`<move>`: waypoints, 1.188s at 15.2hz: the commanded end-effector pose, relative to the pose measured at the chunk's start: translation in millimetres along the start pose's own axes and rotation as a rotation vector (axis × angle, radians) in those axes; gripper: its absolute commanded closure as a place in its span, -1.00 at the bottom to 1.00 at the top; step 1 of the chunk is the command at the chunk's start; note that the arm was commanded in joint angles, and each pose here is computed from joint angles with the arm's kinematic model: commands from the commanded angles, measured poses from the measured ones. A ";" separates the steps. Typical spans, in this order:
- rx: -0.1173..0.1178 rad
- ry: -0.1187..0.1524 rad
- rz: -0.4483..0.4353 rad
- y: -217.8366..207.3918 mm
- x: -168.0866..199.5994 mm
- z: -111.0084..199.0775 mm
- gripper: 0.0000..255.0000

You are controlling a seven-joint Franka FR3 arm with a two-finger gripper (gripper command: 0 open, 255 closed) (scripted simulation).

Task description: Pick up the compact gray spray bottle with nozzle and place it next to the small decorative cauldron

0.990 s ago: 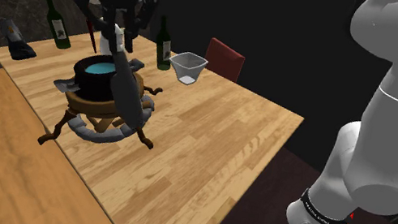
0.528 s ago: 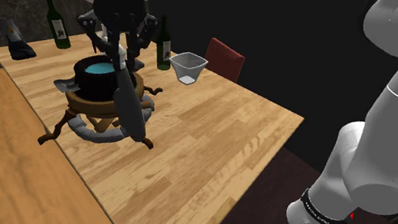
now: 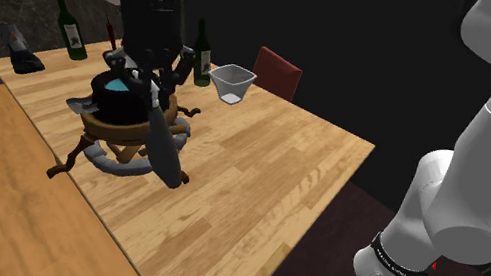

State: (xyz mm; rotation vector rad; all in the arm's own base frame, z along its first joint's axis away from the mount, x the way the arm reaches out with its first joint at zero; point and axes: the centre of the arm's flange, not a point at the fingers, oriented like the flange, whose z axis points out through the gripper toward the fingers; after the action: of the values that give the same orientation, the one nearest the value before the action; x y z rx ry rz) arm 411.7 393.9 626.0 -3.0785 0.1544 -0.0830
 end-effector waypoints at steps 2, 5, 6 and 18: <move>0.001 0.001 0.000 0.7 -0.9 15.8 1.00; 0.001 0.001 0.000 1.6 -1.7 31.6 1.00; 0.001 0.001 0.000 2.0 -2.0 36.9 1.00; 0.001 0.001 0.000 5.8 -5.2 100.1 1.00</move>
State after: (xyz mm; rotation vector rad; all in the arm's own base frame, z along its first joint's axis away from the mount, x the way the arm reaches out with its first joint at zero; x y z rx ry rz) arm 411.6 394.5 530.2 -3.0784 0.1542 -0.0831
